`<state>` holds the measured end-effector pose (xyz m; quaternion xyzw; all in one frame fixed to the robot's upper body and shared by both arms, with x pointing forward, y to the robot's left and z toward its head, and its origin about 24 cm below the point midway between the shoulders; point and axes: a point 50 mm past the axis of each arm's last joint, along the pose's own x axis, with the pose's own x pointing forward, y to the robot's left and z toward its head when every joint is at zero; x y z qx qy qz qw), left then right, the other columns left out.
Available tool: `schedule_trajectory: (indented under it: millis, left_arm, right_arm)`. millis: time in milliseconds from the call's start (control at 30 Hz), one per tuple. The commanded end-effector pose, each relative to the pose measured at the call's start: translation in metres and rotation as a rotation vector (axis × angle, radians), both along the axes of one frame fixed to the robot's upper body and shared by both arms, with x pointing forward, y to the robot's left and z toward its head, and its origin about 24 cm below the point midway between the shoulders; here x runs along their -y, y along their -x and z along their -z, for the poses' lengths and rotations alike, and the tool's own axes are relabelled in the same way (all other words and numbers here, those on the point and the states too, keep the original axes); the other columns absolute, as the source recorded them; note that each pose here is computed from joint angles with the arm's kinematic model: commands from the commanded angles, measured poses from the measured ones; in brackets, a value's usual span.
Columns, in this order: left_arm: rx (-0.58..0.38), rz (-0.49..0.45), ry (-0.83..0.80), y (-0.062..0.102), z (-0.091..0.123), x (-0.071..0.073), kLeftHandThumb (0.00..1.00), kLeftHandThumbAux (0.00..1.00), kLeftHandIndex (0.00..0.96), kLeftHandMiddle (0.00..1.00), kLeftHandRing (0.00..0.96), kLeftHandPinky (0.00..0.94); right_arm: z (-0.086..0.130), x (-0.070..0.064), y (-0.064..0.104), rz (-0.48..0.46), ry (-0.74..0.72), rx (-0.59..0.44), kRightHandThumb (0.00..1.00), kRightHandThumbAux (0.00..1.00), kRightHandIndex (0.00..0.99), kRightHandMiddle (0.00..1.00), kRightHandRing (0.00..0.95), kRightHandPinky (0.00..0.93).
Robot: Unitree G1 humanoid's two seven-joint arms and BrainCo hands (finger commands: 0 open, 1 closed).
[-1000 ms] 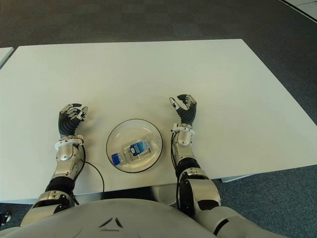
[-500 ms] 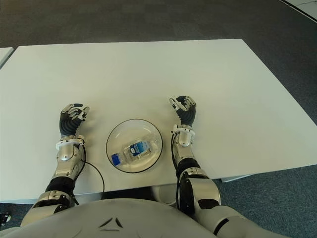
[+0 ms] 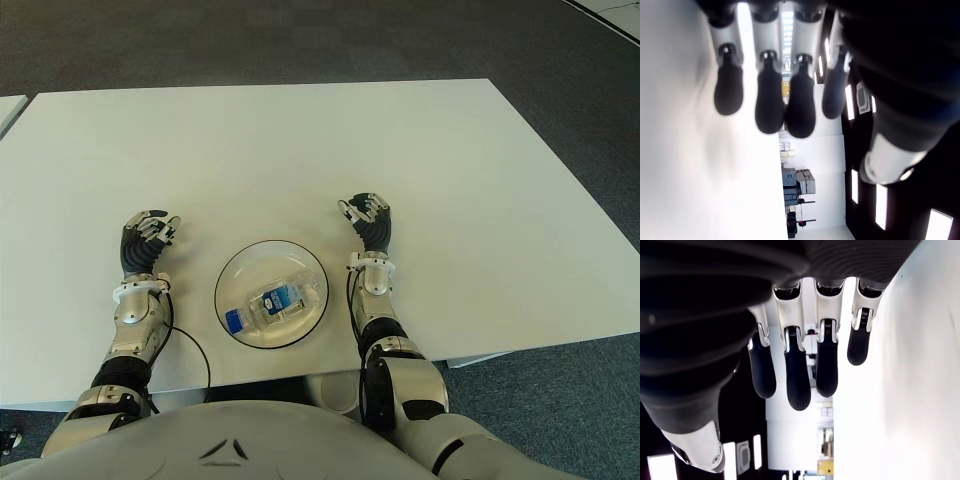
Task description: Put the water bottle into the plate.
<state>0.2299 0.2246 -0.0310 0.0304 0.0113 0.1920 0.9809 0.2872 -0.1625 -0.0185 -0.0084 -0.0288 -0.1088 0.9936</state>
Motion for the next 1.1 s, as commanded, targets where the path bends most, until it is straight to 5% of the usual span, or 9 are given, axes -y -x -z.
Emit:
schedule_trajectory:
  millis: [33,400,1100]
  left_arm:
    - [-0.035,-0.002,0.008,0.0028,0.0043,0.0004,0.707,0.713,0.435,0.671,0.656,0.644]
    - [-0.022,-0.008,0.029,0.0033,0.0044,0.0003,0.707,0.713,0.435,0.664,0.648,0.632]
    - [-0.024,-0.003,0.052,0.0031,0.0053,0.0008,0.708,0.711,0.436,0.667,0.649,0.637]
  right_arm:
    - [0.0092,0.0013,0.0031,-0.034,0.045,-0.074,0.708,0.73,0.435,0.687,0.681,0.652]
    - [0.0134,0.0024,-0.001,-0.171,0.175,-0.186,0.708,0.73,0.435,0.675,0.671,0.658]
    - [0.0104,0.0059,-0.0003,-0.155,0.204,-0.187,0.709,0.73,0.434,0.664,0.671,0.667]
